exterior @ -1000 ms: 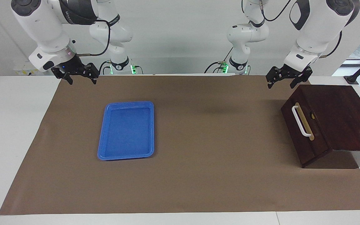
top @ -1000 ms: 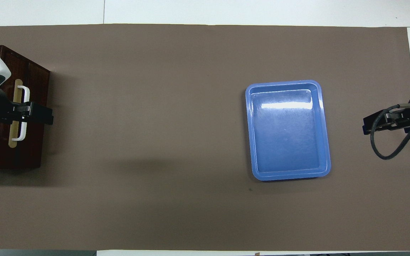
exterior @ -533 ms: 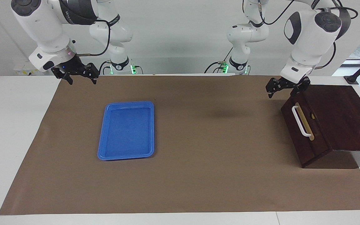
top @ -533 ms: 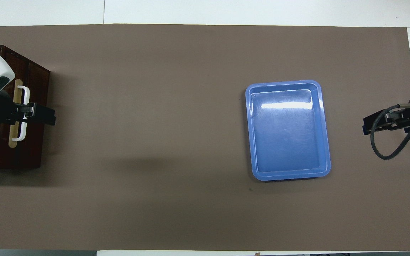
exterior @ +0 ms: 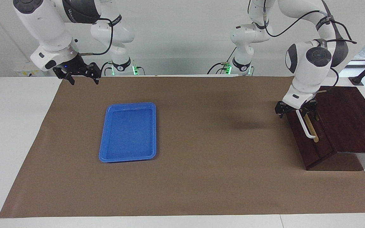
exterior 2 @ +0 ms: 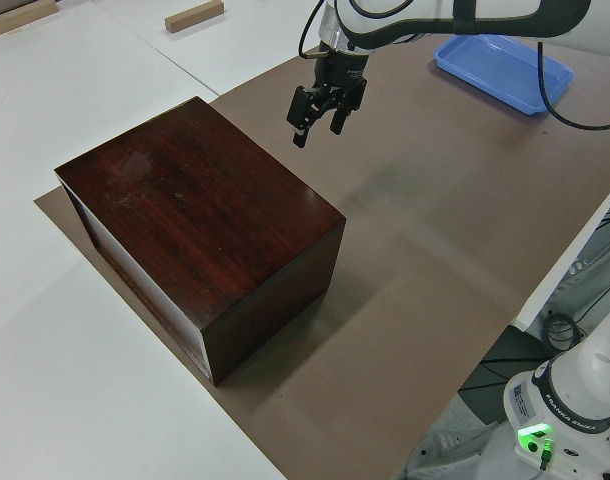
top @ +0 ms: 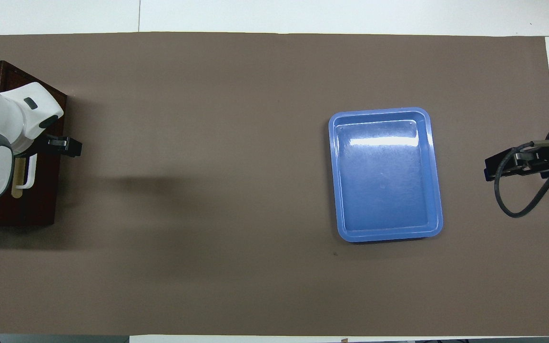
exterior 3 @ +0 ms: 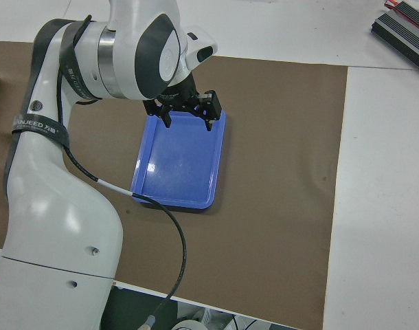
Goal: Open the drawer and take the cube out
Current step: 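Pull the drawer handle away from the box with the left gripper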
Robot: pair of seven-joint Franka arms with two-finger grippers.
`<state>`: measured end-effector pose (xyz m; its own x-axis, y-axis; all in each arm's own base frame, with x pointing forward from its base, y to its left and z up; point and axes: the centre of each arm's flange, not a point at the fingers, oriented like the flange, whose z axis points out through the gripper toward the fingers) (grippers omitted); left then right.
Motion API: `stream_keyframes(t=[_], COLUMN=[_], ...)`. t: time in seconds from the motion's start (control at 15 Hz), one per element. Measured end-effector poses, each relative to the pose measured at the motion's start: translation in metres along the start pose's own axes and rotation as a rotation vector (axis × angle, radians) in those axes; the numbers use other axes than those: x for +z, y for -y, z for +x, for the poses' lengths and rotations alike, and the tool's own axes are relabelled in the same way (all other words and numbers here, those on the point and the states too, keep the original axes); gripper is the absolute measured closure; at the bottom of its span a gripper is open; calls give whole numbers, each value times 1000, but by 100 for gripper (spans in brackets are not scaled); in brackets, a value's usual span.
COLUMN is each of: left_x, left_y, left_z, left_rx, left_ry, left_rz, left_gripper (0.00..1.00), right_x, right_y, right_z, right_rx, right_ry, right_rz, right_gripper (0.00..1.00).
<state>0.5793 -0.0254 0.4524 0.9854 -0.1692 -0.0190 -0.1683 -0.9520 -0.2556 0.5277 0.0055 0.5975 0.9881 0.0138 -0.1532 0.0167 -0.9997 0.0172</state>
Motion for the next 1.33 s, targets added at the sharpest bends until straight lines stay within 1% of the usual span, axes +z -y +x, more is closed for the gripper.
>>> stream_keyframes(t=[0.13, 0.4, 0.53, 1.07, 1.33], left_x=[13, 39, 48, 58, 48], left_y=[1, 13, 16, 5, -33], left_z=[3, 0, -3, -7, -3], left_rx=[17, 4, 3, 28, 94], left_ry=[-12, -43, -45, -48, -65], left_rz=[24, 17, 14, 17, 17], left_gripper=[0, 0, 0, 0, 0], right_x=[0, 0, 0, 0, 0], right_y=[0, 0, 0, 1, 1], right_z=[0, 0, 0, 0, 0], right_rx=[0, 0, 0, -1, -1], right_ry=[0, 0, 0, 0, 0], right_rz=[0, 0, 0, 0, 0], right_gripper=[0, 0, 0, 0, 0])
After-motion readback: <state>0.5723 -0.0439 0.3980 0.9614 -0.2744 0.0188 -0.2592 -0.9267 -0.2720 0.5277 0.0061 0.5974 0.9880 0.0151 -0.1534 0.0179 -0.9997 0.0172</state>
